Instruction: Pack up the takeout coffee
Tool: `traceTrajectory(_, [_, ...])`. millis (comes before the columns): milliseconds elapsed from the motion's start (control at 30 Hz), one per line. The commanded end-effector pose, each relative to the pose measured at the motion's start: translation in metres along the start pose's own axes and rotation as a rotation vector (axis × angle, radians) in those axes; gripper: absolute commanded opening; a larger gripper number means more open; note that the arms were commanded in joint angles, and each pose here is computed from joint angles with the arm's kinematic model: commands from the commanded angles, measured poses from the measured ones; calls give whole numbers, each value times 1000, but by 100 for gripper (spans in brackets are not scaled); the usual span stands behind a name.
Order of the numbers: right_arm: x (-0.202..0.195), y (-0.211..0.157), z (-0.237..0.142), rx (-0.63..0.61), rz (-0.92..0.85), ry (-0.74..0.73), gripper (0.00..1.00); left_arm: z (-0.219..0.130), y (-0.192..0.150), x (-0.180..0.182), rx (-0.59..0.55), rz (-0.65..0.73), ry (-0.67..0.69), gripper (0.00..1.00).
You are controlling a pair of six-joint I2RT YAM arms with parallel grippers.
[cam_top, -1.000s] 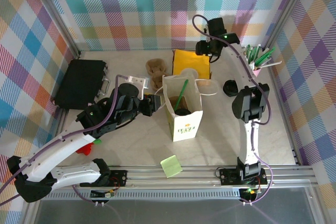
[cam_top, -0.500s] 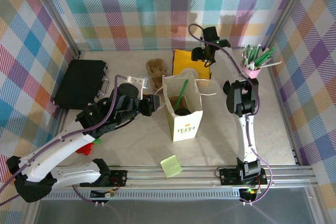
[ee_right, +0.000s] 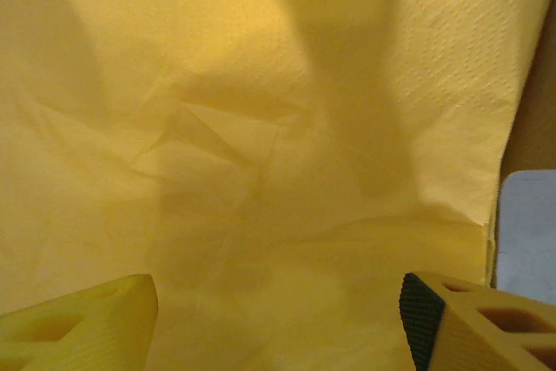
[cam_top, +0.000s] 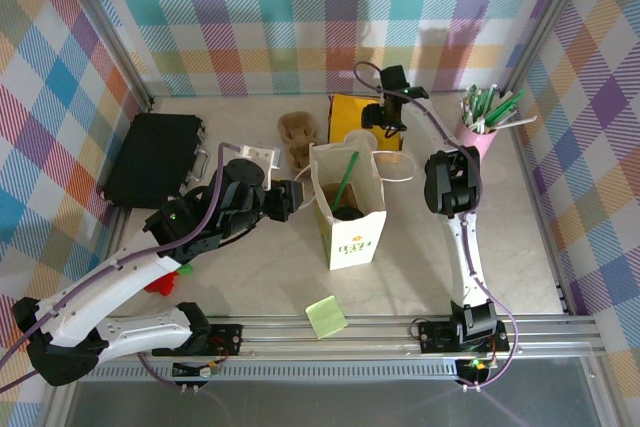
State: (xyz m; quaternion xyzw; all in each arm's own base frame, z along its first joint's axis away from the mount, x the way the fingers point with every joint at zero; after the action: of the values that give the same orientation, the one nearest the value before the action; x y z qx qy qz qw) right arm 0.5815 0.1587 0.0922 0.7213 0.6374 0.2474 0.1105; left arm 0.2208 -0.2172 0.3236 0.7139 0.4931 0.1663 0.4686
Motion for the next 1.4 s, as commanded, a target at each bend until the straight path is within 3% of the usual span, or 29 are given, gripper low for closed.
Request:
traceTrajectory(0, [-4,5,6,-11,15,-7,76,-12,13,2,-42,-25,2,40])
traceTrajectory(200, [-11,-6,22,23,16,-35,73,-13,12,3,-42,-25,3,40])
traceTrajectory(400, [-11,-10,25,40,21,-30,56,-13,11,3,-40,-28,2,40])
traceTrajectory(667, [4,9,0,-5,24,30,30,-15,12,3,-44,-31,2,40])
traceTrajectory(1033, [22,42,-65,-116,14,99,10,-19,11,4,-49,-35,-1,40])
traceTrajectory(1367, [35,70,-178,-254,-12,146,4,-20,13,1,-56,-41,-19,40])
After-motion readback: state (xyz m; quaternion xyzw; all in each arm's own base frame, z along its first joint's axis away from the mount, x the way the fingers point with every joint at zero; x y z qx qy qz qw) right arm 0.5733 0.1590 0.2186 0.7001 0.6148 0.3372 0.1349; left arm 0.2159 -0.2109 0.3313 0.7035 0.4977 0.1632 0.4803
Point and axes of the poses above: each hand's point on the last joint's axis, 136 mm out from that joint toward the fingers, its own z axis out along the fingers, its own x axis along the line the jaws close on, y = z × x, the point moved 2 cm from there along -z, back along the fingers, and after that the axes turned 9 degrees about z, right-handed, at the moved point
